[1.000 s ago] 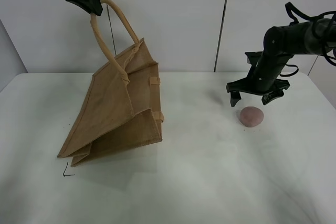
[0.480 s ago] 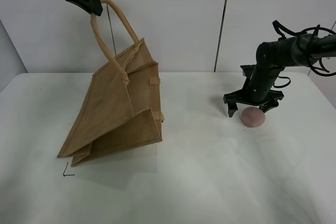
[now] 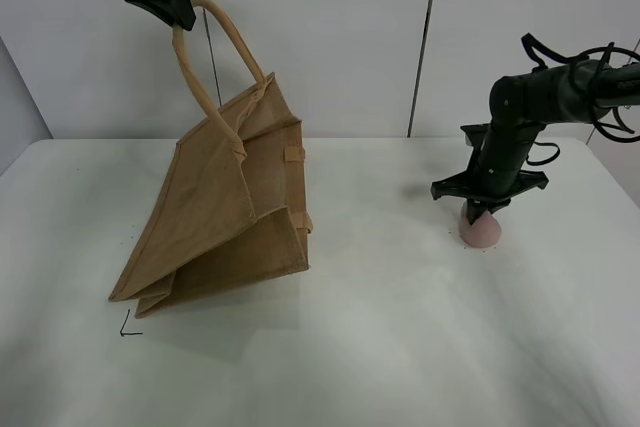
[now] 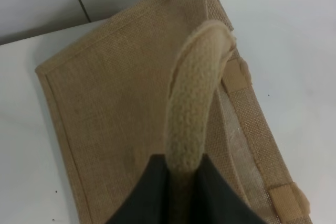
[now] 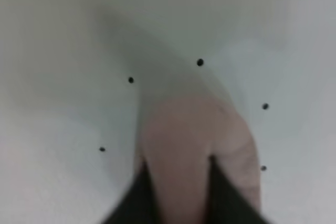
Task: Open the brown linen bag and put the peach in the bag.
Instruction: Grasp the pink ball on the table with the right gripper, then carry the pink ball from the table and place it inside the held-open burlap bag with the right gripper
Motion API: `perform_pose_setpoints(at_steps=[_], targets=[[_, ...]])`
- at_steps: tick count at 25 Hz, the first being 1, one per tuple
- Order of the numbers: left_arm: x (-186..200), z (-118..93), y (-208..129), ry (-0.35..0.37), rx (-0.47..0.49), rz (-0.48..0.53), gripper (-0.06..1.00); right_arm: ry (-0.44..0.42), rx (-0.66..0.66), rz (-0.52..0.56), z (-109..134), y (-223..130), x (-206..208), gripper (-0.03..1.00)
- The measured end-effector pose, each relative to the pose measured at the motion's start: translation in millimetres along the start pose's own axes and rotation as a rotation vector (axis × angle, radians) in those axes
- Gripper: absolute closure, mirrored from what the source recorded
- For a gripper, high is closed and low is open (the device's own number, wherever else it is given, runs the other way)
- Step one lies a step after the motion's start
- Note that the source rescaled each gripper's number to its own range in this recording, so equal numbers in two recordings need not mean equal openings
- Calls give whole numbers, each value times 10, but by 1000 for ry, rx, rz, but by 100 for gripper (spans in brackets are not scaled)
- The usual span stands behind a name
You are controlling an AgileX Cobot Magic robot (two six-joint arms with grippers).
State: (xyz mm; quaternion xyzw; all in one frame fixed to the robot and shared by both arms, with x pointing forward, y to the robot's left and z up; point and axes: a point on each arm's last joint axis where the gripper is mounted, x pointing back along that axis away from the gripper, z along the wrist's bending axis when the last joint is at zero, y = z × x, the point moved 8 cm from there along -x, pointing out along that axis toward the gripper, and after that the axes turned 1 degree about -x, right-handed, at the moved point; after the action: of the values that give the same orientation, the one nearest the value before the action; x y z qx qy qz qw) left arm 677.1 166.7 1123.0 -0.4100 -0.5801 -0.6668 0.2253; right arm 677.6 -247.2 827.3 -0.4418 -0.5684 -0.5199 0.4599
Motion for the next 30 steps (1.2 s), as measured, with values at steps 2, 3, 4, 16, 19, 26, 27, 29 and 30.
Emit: perform_pose_setpoints(at_steps=[2,3,4,16,19,26,27,29,30], targets=[[0,0,0,0,0,0,94,-1,1,-7,-5,10,43,97],[0,0,0,0,0,0,94,-1,1,-10,-5,14,62,97],[0,0,0,0,0,0,94,-1,0,-17,-6,24,96,97],[0,0,0,0,0,0,94,219,-57,-273,318,409,1260,97],[0,0,0,0,0,0,94,304,-3,-299,610,438,1454,97],[0,-3,0,-2,1,0,94,470,125,-381,1476,425,1722,97],[0,-7,0,-4,1,0,94,481,139,-390,1566,420,1719,97],[0,-7,0,-4,1,0,94,506,149,-399,1744,425,1659,97],[0,-7,0,-4,1,0,94,521,144,-391,1811,431,1585,97]])
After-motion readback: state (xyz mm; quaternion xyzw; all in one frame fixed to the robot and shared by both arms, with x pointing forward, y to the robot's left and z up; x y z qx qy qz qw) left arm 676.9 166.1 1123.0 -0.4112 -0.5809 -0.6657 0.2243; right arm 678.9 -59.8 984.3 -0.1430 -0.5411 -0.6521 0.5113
